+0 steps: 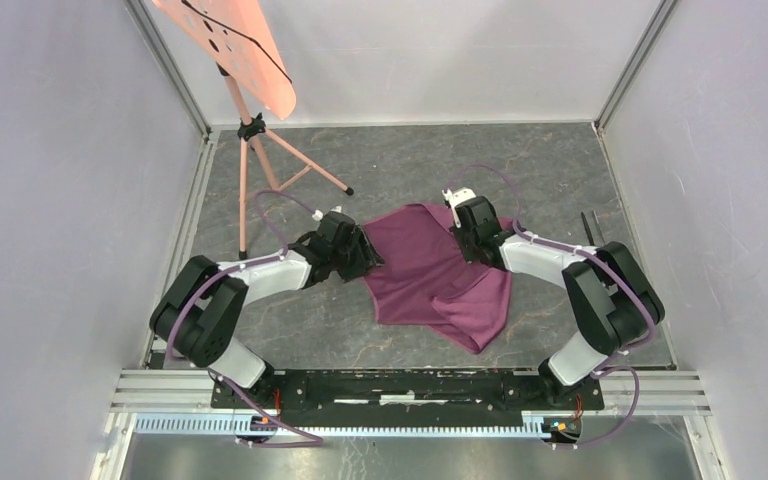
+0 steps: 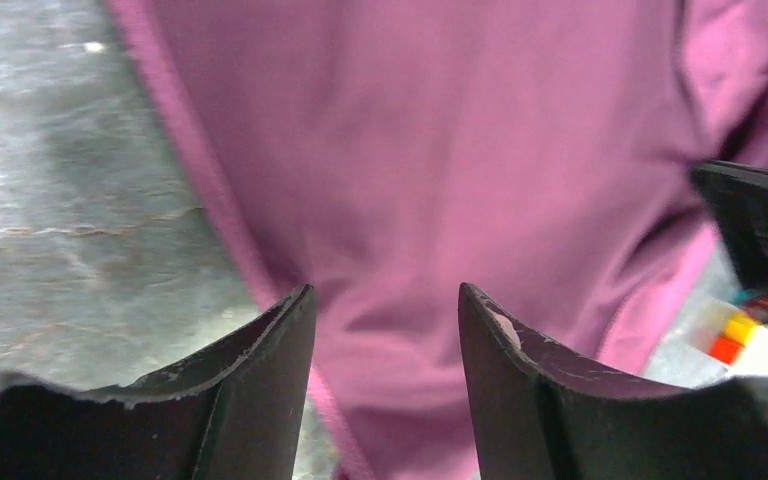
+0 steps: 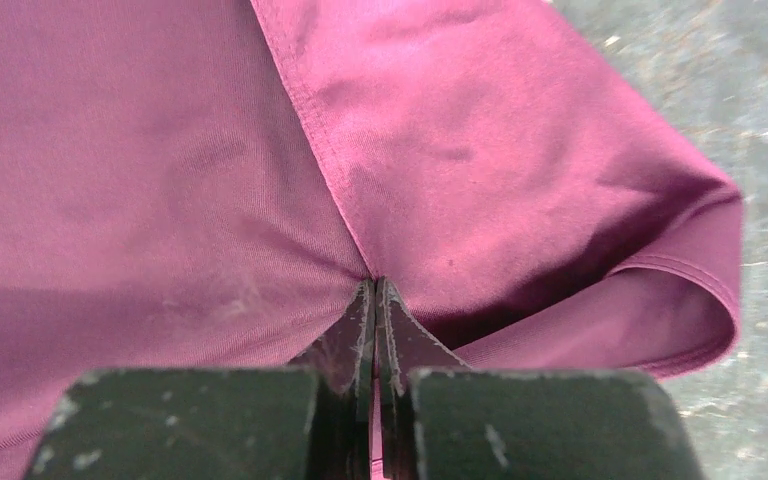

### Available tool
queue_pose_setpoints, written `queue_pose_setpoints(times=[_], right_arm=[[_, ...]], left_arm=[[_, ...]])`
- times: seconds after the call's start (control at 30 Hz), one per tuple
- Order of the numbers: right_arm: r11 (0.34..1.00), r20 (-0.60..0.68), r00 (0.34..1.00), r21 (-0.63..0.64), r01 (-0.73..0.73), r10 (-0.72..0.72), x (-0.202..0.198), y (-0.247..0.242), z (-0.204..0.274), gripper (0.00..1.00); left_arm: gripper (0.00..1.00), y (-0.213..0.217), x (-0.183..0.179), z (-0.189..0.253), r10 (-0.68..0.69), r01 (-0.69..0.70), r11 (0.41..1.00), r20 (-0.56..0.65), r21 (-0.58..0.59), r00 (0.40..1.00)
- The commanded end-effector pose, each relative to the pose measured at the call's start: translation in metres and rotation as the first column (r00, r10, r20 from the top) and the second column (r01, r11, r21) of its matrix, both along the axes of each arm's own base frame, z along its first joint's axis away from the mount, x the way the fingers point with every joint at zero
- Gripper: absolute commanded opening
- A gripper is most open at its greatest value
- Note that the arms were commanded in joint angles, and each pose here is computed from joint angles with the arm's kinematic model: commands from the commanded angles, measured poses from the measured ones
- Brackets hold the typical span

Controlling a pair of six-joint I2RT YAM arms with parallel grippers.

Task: Fold the napkin into a case and place the utensils inside
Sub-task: Flatten out the crumpled napkin at the center of the board.

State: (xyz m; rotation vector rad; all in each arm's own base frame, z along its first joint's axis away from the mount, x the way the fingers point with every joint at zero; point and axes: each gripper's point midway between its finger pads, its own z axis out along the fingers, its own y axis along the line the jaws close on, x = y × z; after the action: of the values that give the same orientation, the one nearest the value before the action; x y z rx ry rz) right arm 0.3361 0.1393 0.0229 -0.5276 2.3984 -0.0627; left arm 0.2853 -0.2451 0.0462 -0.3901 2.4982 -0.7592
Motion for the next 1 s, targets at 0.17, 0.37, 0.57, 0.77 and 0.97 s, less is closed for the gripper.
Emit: queue_pose_setpoints(times=[0.17, 0.37, 0.57, 0.77, 0.97], right_arm=[[0.895, 0.43, 0.869, -0.244, 0.372, -0.244, 0.096, -0.05, 0.113, 0.0], [0.893, 0.512, 0.838, -0.266, 0.364, -0.189, 0.173, -0.046, 0.165, 0.0], [0.985, 0.332, 0.942, -0.146, 0.092, -0.039, 0.18, 0.001, 0.134, 0.18], [0.976, 0.194, 0.959, -0.026, 0.216, -0.207, 0.166, -0.016, 0.132, 0.74], [0.959, 0.022, 0.993, 0.264, 0.104, -0.113, 0.089, 0.022, 0.094, 0.73]], left_arm=[[0.61, 0.037, -0.002, -0.039, 0.068, -0.059, 0.985, -0.05, 0.161, 0.996], [0.61, 0.043, 0.009, -0.024, 0.002, -0.004, 0.972, 0.01, 0.234, 1.0], [0.8, 0.011, 0.009, 0.022, -0.156, 0.145, 0.985, 0.13, 0.094, 0.979], [0.9, -0.032, -0.01, 0.054, -0.238, 0.265, 0.946, 0.157, -0.185, 0.959], [0.91, -0.048, -0.026, 0.064, -0.271, 0.299, 0.905, 0.134, -0.301, 0.953]])
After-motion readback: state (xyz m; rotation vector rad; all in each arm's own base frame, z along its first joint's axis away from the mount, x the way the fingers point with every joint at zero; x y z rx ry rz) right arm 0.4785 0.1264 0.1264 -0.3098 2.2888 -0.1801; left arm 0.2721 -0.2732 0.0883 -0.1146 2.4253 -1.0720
